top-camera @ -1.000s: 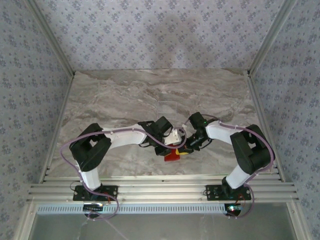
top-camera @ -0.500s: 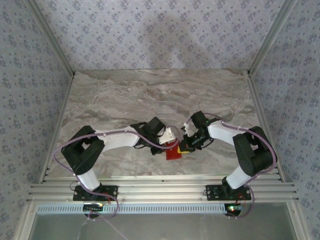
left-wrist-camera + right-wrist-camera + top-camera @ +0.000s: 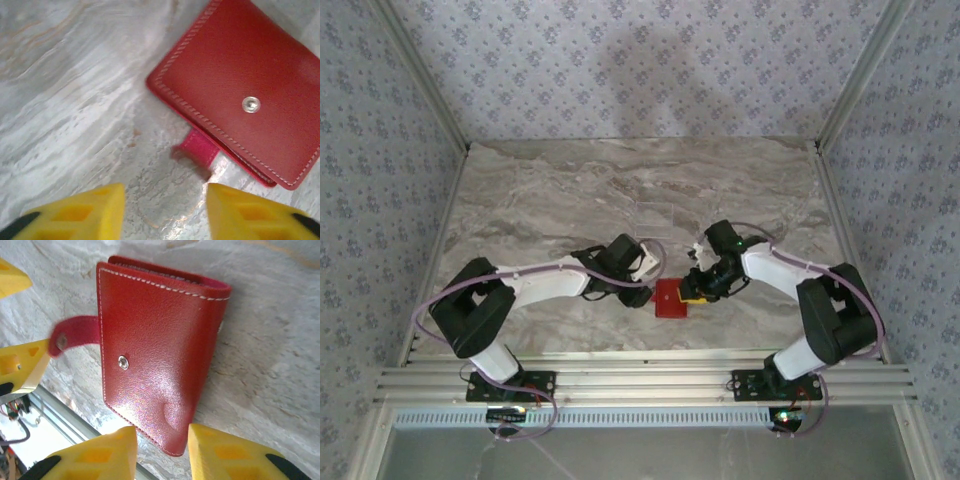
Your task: Take the credit cards out of the card holder
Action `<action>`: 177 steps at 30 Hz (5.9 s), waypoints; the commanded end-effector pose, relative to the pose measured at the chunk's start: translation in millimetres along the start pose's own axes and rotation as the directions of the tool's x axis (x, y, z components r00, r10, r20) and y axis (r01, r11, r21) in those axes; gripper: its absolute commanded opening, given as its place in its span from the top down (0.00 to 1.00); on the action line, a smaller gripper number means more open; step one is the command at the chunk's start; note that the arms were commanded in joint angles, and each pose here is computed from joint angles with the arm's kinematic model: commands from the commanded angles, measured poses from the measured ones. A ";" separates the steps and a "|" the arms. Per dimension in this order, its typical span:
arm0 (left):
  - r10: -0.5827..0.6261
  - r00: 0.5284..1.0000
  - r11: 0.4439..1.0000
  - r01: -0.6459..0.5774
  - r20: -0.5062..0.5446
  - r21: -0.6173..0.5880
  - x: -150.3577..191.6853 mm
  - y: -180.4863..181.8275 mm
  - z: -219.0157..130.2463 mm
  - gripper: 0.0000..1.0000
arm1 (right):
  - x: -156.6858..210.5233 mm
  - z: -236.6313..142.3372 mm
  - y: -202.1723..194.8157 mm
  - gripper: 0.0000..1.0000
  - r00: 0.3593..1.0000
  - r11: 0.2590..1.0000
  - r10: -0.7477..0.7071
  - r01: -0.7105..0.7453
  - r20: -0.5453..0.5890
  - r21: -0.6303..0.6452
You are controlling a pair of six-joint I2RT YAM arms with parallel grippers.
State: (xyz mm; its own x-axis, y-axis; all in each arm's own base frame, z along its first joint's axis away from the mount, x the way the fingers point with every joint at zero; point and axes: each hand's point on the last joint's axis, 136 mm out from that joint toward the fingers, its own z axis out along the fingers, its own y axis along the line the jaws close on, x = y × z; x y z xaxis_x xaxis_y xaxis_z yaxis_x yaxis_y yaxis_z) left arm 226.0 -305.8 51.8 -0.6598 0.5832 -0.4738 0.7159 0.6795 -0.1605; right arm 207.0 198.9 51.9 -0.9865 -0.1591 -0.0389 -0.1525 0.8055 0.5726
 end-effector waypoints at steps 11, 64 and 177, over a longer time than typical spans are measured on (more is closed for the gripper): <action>-0.558 0.830 0.805 0.538 -0.010 -0.250 -21.4 6.3 -23.2 0.45 | -9.5 -37.2 -4.6 0.61 0.992 0.992 0.029 -0.044 0.122 0.122; -0.567 0.816 0.809 0.524 -0.114 -0.267 -6.9 -9.7 -0.6 0.69 | -14.5 -46.2 1.5 0.61 0.988 0.993 0.014 -0.031 0.154 0.110; -0.561 0.825 0.805 0.562 -0.065 0.191 -43.4 -30.3 -69.3 1.00 | -16.1 15.5 -40.1 0.29 0.994 0.877 0.024 -0.071 0.104 0.476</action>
State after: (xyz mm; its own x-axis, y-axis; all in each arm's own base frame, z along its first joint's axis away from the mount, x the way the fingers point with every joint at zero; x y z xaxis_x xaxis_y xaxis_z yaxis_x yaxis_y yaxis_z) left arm 216.3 -316.3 125.6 -0.9673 0.1048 -0.2308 0.2242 0.7783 -0.5864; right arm 232.5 187.2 21.0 -0.9887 -0.0703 -0.1327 -0.0865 0.9890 0.1202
